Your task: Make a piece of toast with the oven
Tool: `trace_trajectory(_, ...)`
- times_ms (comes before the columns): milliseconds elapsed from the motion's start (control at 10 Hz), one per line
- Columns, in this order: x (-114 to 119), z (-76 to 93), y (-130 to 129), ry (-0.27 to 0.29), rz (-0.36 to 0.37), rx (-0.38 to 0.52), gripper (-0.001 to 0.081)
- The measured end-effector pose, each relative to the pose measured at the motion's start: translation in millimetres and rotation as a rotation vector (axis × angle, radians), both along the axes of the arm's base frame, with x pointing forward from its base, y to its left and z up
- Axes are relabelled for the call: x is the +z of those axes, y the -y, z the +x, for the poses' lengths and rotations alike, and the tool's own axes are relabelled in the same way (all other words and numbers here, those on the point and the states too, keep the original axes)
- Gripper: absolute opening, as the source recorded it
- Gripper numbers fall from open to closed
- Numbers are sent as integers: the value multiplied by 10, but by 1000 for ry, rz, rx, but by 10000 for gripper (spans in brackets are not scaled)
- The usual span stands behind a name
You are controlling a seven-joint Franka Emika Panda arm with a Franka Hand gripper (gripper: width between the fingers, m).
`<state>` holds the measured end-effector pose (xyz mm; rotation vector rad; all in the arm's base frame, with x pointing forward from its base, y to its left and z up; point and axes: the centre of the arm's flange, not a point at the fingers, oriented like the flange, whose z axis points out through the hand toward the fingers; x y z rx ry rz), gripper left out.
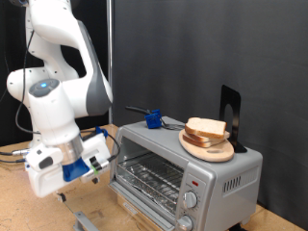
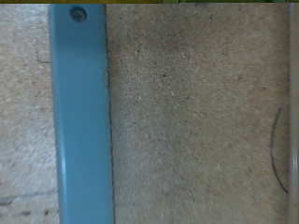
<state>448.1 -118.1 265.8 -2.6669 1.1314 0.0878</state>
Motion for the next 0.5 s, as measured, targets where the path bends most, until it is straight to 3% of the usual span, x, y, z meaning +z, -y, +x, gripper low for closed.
trace_trajectory(300,361,-113,154,15,15,67,682)
trace_trajectory(500,330,-124,184,9,17,64,682)
